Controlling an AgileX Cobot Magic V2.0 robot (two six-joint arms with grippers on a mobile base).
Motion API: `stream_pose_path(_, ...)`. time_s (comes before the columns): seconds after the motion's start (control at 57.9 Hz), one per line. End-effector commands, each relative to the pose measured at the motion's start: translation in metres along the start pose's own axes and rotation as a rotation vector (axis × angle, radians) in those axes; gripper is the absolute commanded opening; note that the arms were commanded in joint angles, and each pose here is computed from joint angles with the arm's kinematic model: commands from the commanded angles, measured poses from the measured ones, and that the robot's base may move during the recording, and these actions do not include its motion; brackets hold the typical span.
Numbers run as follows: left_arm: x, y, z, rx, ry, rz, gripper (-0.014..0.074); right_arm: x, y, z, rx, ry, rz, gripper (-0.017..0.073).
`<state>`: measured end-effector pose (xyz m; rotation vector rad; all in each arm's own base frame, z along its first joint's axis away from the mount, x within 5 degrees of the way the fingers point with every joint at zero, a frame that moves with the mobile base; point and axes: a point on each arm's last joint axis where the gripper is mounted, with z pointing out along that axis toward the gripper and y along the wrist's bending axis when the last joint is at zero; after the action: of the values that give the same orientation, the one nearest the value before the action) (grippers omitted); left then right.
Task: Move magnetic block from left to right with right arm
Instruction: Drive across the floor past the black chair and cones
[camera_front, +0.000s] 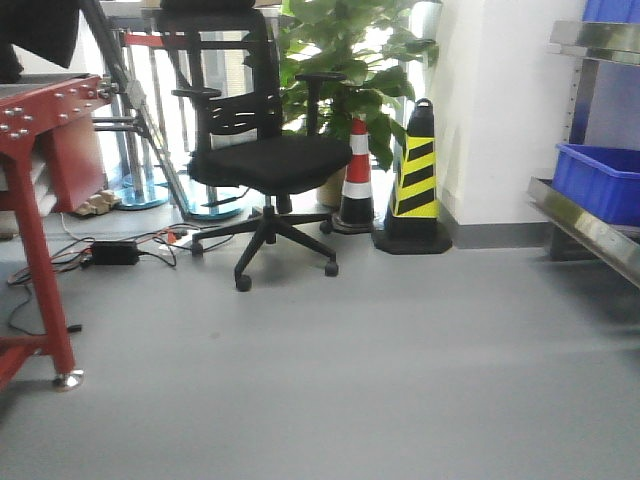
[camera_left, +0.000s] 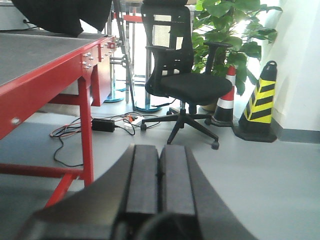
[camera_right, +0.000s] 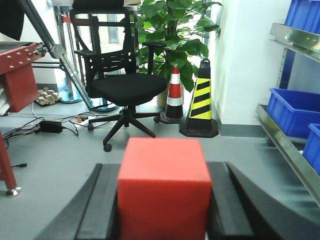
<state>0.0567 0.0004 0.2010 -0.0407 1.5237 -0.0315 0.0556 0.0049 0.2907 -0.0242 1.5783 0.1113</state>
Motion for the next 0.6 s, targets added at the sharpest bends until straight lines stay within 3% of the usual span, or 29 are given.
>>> stream_pose_path(0.0, -0.0052, 0.0003, -0.0008, -0.002, -0.083, -0.01, -0.0126, -0.0171, 0.0007, -0.0012, -0.002, -0.106, -0.004, 0.0329)
stream_pose_path(0.587, -0.0052, 0.0003, -0.0008, -0.002, -0.083, -0.01, -0.0126, -0.0171, 0.0007, -0.0012, -0.002, -0.106, -0.004, 0.0329)
